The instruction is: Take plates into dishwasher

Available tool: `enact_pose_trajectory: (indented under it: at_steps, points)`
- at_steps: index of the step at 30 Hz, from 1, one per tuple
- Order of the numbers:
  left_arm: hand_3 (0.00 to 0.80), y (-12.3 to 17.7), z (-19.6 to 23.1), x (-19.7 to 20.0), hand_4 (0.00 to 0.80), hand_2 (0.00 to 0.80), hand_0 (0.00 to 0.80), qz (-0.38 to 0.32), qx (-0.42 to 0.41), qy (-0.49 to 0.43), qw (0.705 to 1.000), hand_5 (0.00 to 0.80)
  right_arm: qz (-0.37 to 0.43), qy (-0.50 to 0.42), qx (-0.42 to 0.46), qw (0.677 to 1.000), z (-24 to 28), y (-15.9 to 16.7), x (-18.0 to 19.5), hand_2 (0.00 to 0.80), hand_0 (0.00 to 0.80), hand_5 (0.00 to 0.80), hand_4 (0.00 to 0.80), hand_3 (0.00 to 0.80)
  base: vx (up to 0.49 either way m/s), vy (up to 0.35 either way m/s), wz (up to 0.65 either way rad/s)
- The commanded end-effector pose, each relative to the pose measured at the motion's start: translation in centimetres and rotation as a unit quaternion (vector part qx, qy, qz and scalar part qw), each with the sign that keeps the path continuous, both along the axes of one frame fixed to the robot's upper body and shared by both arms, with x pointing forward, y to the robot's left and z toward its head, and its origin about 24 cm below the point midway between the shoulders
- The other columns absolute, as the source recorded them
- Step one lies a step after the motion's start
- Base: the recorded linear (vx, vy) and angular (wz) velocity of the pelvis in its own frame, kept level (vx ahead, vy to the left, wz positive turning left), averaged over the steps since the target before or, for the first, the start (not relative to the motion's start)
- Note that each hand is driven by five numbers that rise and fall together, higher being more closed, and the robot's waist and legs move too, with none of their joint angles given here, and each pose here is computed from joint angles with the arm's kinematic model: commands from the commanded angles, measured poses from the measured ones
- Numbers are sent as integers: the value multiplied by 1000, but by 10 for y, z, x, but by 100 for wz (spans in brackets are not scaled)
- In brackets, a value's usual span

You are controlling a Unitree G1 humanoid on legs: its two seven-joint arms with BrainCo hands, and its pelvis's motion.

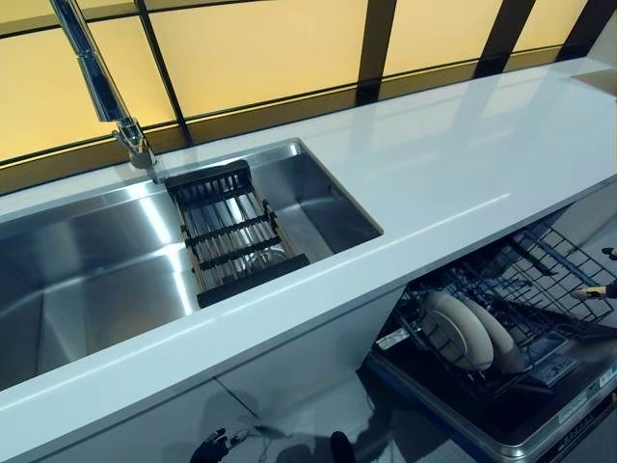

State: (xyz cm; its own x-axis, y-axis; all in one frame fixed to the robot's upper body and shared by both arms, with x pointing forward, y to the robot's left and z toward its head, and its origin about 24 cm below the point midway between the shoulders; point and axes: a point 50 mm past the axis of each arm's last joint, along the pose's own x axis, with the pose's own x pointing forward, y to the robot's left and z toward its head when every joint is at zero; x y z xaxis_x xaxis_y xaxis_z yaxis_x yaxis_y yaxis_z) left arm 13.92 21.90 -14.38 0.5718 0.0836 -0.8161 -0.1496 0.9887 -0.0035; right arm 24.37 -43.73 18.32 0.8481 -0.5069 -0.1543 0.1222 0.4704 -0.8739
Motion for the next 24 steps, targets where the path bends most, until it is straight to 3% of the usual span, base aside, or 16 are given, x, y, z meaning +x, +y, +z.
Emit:
enact_pose_trajectory:
  at_steps: [1, 10, 19, 24]
  points:
    - [0, 27, 3, -5, 0, 0, 0, 17, 42, 5, 999, 0, -8, -36, -12, 999, 22, -6, -4, 0, 0, 0, 0, 0, 0, 0, 0]
    - [0, 32, 0, -13, 0, 0, 0, 30, 54, 30, 998, 0, -49, -66, 34, 996, 20, -21, -20, 0, 0, 0, 0, 0, 8, 2, -1]
    - [0, 48, -6, -37, 0, 0, 0, 74, 84, 113, 987, 0, -117, -73, 95, 986, -18, -37, -48, 0, 0, 0, 0, 0, -46, 65, -1]
    - [0, 57, -4, -39, 0, 0, 0, 40, 106, 136, 984, 0, -156, -76, 145, 974, -37, -45, -63, 0, 0, 0, 0, 0, -50, 98, 1]
